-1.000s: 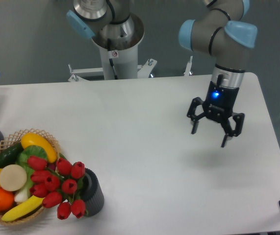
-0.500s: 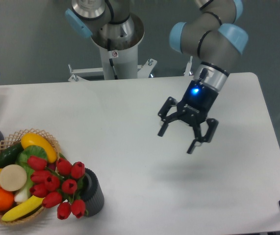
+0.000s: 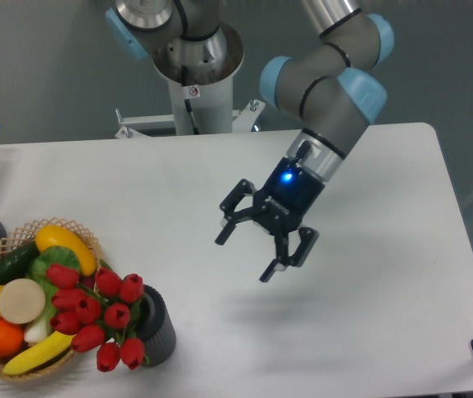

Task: Pick up the flowers from the vase
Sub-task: 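Lower the open gripper around the tulip stems above the grey vase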

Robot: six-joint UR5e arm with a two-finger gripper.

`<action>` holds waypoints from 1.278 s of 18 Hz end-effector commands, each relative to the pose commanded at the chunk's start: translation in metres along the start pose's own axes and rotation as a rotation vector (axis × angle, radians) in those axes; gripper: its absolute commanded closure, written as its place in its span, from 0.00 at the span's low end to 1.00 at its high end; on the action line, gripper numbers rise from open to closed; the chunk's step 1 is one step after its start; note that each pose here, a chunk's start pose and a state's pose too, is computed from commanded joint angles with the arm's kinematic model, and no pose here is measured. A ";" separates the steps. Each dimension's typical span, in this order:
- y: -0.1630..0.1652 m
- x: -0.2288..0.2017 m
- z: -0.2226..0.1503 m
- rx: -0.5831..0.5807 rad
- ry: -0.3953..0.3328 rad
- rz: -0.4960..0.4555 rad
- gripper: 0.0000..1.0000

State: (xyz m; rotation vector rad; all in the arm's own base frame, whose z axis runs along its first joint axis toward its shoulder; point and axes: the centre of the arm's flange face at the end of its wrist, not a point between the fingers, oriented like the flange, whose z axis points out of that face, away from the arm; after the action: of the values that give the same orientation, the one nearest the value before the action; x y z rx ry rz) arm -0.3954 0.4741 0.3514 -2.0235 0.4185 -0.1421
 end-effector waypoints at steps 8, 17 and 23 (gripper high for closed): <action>-0.016 0.010 0.040 0.007 0.068 -0.011 0.00; -0.024 0.019 0.090 0.077 0.174 -0.063 0.00; -0.030 0.013 0.114 0.076 0.200 -0.045 0.00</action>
State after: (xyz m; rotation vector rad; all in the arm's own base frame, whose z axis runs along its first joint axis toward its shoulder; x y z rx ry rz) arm -0.3444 0.5777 0.3225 -1.9516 0.4859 -0.3844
